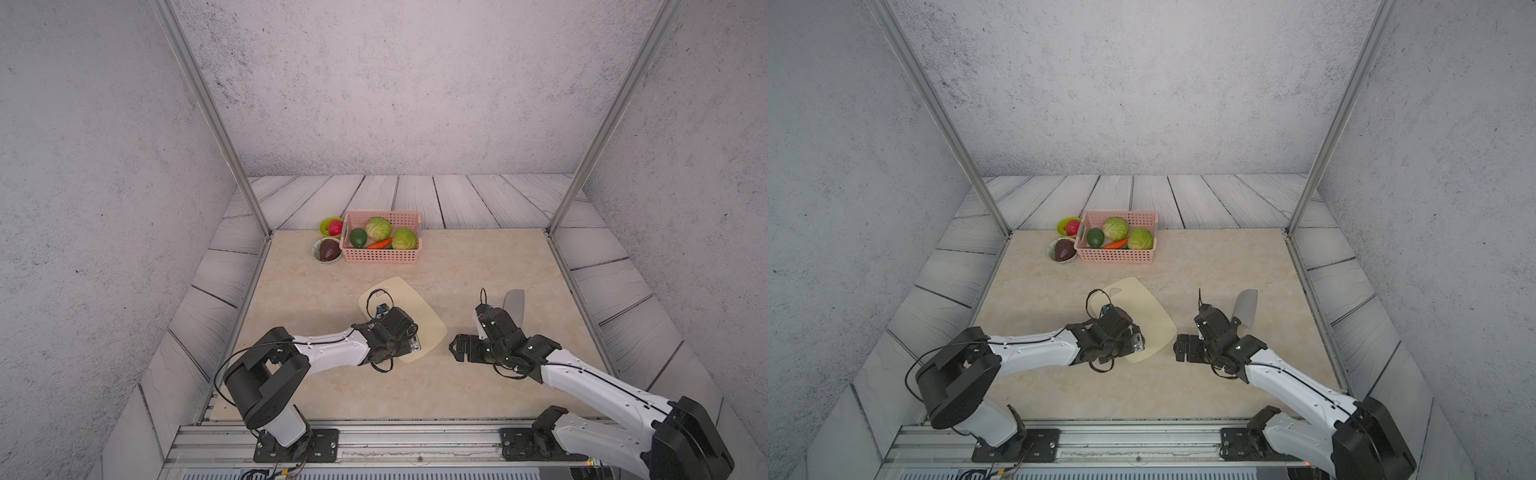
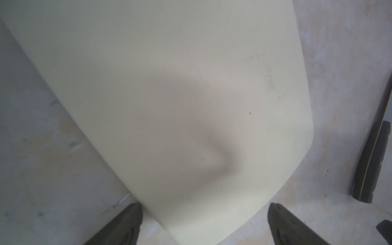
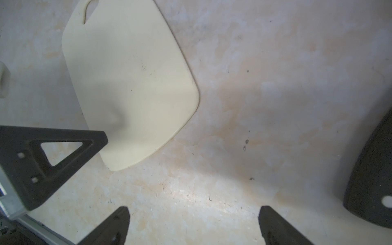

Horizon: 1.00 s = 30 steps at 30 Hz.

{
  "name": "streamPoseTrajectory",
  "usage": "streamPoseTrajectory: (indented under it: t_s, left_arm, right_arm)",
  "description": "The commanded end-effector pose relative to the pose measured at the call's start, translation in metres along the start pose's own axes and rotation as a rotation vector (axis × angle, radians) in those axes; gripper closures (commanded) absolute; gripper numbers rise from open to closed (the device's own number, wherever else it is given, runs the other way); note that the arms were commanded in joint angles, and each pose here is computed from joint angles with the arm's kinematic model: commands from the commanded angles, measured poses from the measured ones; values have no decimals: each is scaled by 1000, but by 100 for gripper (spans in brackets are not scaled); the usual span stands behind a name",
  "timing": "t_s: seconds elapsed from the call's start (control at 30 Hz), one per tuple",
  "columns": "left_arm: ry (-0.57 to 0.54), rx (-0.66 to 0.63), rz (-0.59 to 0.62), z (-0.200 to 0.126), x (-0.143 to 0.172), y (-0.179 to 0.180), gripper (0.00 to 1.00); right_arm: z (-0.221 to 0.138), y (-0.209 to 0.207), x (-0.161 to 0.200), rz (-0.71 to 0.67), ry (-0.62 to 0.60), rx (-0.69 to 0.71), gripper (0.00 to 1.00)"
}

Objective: Align the knife with the edge of the cutting board
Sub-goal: Adjust the work surface at the center of the board.

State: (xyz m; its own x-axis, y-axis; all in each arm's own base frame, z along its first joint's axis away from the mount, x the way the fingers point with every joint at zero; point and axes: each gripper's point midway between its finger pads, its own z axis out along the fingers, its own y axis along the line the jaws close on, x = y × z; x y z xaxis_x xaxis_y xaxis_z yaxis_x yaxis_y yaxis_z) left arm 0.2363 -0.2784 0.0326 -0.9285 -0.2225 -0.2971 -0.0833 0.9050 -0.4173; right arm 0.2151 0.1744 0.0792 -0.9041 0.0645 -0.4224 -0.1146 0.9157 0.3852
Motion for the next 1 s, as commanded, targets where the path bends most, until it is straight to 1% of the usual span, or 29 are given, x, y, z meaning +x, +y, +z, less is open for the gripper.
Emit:
streamPoseTrajectory:
  t_s: [0.0,0.1,0.2,0.4,0.5,0.63,0.77,0.97]
  left_arm:
    - [109,-159,70,-5,27,36,2]
    - [69,-197,149,-24,14,36,2]
    - [3,-232,219,-48,-5,35,2]
    - [-143,-219,345,-89,-46,17,2]
    - [-183,-235,371,-102,-68,12,2]
    - [-187,-278,382,-112,-98,11,2]
    - [-157,-326,387,-113,-125,12,2]
    - [-102,-407,371,-100,-161,19,2]
  right_arm:
    - [3,-6,7,1,12,15,1]
    - [3,-5,8,0,14,9,1]
    - [4,-4,9,-2,14,1,1]
    - [6,-5,11,5,19,0,1]
    - [6,-5,11,5,22,-3,1]
    - [5,-2,12,2,25,-17,1]
    - [4,2,13,-9,35,-39,1]
    - [5,2,17,-19,47,-47,1]
